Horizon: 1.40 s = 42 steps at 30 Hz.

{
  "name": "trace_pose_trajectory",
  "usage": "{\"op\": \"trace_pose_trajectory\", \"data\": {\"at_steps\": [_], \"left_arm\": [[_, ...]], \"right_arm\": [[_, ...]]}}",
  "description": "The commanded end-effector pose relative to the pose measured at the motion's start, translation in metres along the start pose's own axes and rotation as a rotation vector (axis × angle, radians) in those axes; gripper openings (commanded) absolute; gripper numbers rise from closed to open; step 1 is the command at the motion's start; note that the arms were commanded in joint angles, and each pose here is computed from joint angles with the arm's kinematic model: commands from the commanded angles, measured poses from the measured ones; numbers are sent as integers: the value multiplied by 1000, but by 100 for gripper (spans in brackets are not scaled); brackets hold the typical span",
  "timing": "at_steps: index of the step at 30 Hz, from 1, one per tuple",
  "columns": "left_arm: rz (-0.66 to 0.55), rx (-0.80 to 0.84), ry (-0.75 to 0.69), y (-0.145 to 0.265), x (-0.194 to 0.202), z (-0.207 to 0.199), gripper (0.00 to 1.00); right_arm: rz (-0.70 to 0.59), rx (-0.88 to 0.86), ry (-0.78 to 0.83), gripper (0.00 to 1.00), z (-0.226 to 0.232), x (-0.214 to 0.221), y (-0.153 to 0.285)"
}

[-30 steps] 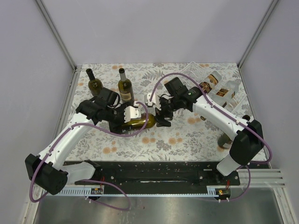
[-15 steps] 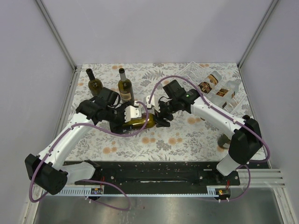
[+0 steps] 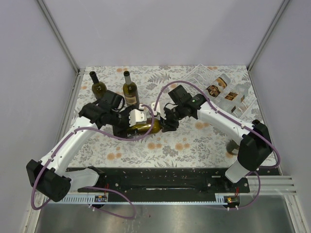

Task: Put the wine bottle on the wine rack
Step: Pick up the wine bottle from the center of the board.

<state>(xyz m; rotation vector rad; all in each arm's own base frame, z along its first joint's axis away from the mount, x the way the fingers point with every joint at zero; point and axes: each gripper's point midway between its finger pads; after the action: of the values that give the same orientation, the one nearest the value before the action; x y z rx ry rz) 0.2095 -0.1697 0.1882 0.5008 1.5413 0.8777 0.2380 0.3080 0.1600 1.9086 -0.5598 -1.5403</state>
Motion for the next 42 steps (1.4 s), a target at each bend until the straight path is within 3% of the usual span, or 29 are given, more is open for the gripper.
{"op": "trace_pose_trajectory", "data": {"at_steps": [1,4,8,10,18,22,42], "left_arm": [[-227,7,-104,18,-64,2,0],[-226,0,-102,17,-64,5,12],[-238,-37,-104,19,-69,12,49],[-249,-57,-107,22,-73,16,62],[-282,-134,-120,37,-89,29,91],[-329,-171,-120,51,-99,34,99],[-501,-345,110,103,-116,54,99]], "right_arm": [[-2,35,-23,0,-4,-2,4],[-25,34,-25,0,4,-10,14],[-42,40,-34,0,10,-17,23],[-39,46,-38,0,13,-18,28],[13,76,-38,0,25,-4,40],[32,86,-38,0,30,2,44],[-59,209,-200,0,16,-17,78]]}}
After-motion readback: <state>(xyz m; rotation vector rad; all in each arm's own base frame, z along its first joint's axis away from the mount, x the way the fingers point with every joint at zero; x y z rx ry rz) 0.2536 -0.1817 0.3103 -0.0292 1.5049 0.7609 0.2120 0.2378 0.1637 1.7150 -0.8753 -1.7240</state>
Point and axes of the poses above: each gripper's point midway between its finger pads, its own y axis back along the fingers, its own z axis along the line the jaws close on, x = y × z, and after that the axes turned 9 degrees about y, right-handed
